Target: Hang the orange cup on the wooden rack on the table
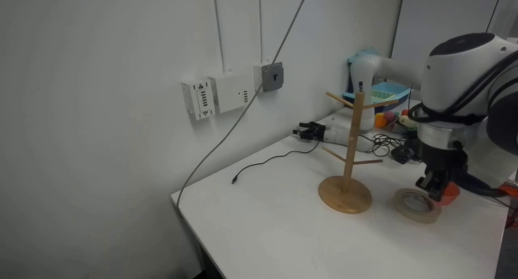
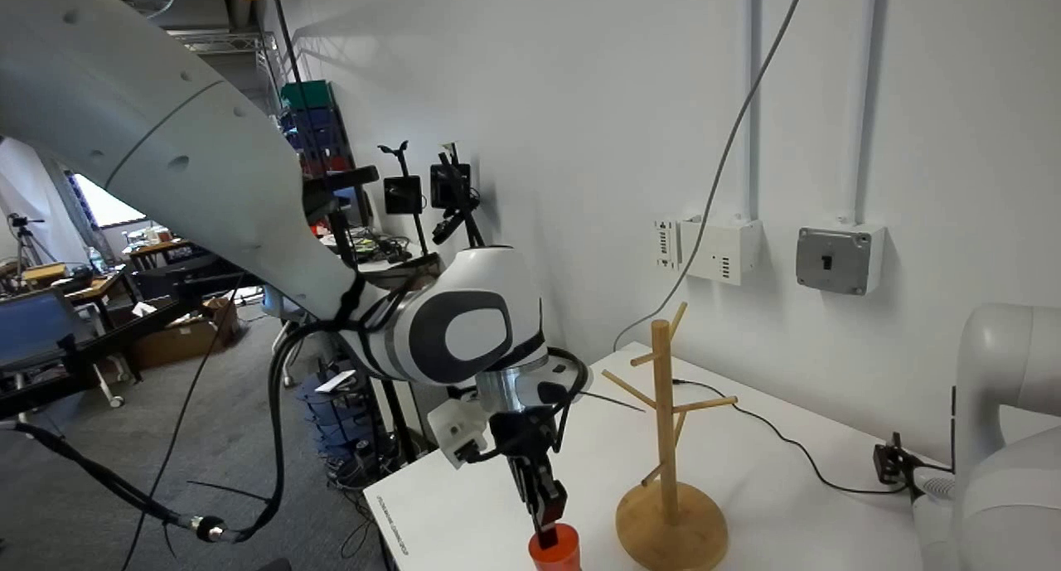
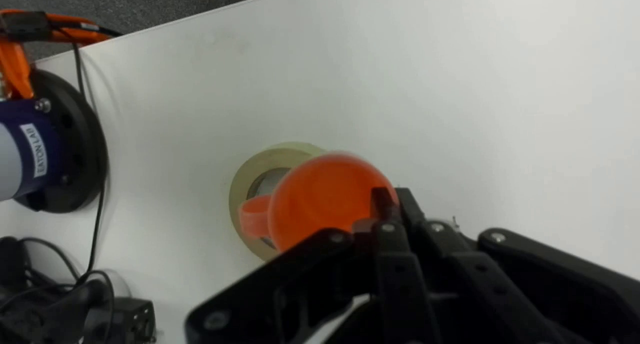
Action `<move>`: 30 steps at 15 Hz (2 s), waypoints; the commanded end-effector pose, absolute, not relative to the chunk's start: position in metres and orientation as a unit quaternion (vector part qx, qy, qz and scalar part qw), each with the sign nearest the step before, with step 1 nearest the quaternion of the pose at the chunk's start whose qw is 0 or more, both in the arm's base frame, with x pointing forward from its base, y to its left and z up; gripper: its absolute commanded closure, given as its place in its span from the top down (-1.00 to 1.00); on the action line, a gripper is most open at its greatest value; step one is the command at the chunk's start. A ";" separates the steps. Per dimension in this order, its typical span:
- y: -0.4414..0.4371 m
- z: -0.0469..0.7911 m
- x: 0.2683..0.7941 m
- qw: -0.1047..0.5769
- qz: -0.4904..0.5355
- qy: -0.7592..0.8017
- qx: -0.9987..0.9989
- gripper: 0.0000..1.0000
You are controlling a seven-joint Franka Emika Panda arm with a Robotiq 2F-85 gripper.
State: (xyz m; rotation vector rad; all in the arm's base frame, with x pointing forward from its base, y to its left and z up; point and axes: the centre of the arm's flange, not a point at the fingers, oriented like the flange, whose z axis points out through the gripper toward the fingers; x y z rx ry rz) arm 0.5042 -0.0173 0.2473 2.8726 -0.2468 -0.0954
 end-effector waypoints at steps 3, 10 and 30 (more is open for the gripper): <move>-0.026 0.277 0.529 0.174 -0.016 -0.020 0.984 -0.98; -0.016 0.300 0.526 0.211 -0.025 0.026 0.977 -0.98; -0.014 0.361 0.521 0.215 -0.005 0.062 0.975 -0.98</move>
